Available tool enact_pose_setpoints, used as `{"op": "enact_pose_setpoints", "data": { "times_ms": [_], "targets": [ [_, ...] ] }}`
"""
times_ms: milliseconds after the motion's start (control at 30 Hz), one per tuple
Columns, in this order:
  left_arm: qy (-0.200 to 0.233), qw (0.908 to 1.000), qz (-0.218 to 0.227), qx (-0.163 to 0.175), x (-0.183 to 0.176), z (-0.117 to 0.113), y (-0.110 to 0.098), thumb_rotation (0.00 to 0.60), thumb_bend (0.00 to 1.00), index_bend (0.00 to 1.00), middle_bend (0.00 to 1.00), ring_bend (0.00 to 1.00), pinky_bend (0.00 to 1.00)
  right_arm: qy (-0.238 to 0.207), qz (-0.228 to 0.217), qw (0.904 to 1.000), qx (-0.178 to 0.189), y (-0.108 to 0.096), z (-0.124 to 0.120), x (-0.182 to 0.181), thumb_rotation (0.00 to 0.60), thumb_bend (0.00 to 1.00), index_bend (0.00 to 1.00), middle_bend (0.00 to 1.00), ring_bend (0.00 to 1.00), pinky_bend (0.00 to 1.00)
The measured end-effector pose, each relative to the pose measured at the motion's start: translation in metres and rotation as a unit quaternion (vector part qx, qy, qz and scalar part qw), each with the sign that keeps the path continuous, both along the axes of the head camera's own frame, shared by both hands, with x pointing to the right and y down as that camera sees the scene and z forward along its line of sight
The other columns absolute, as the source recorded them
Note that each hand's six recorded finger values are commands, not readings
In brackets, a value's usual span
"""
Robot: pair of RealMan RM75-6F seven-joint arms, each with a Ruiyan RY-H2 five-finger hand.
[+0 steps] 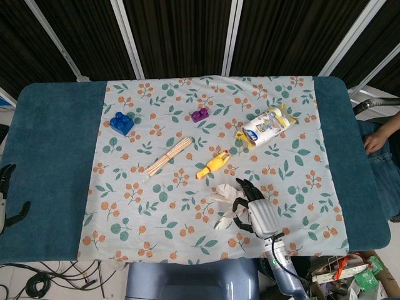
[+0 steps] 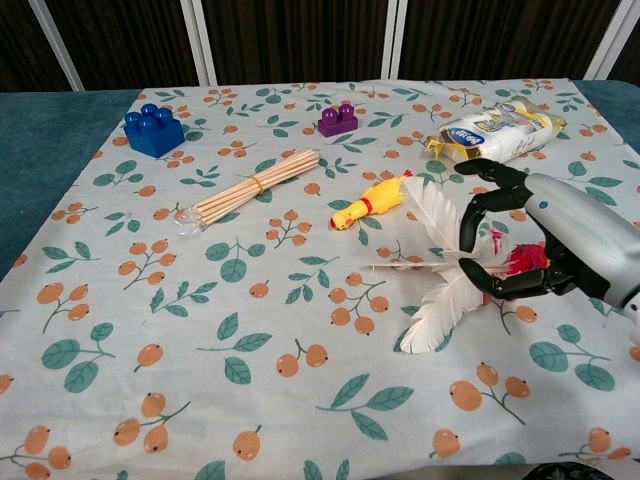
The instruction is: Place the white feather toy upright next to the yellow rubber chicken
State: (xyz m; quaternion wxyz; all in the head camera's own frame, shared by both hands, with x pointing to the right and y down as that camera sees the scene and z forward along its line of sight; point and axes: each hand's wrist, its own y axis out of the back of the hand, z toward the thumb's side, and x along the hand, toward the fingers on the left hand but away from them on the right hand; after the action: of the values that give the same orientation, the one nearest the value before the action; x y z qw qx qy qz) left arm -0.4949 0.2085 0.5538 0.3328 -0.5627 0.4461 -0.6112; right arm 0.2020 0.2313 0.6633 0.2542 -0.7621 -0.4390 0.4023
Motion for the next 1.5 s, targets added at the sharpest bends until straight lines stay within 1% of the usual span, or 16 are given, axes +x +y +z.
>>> {"op": "enact_pose_setpoints", "data": {
  "times_ms": [1067, 1267, 1500],
  "targets": [
    [0.0, 1.0, 0.0, 0.0, 0.0, 0.0, 0.0, 0.6, 0.32, 0.04, 0.06, 0.01, 0.05, 0.0, -0.004, 1.0, 0.003, -0.002, -0.002, -0.004, 0.6, 0.35, 0.61, 0.05, 0.04, 0.15],
    [0.0, 1.0, 0.0, 0.0, 0.0, 0.0, 0.0, 0.6, 0.32, 0.04, 0.06, 0.01, 0.05, 0.0, -0.007, 0.9999, 0.008, -0.01, -0.005, -0.007, 0.6, 0.35, 0.62, 0.05, 0.04, 0.15],
    [0.001, 1.0, 0.001, 0.0, 0.0, -0.001, 0.0, 0.6, 0.32, 0.04, 0.06, 0.01, 0.05, -0.006, -0.005, 0.9999, 0.008, -0.028, -0.009, -0.01, 0.6, 0.35, 0.62, 0.05, 0.04, 0.15]
  ]
}}
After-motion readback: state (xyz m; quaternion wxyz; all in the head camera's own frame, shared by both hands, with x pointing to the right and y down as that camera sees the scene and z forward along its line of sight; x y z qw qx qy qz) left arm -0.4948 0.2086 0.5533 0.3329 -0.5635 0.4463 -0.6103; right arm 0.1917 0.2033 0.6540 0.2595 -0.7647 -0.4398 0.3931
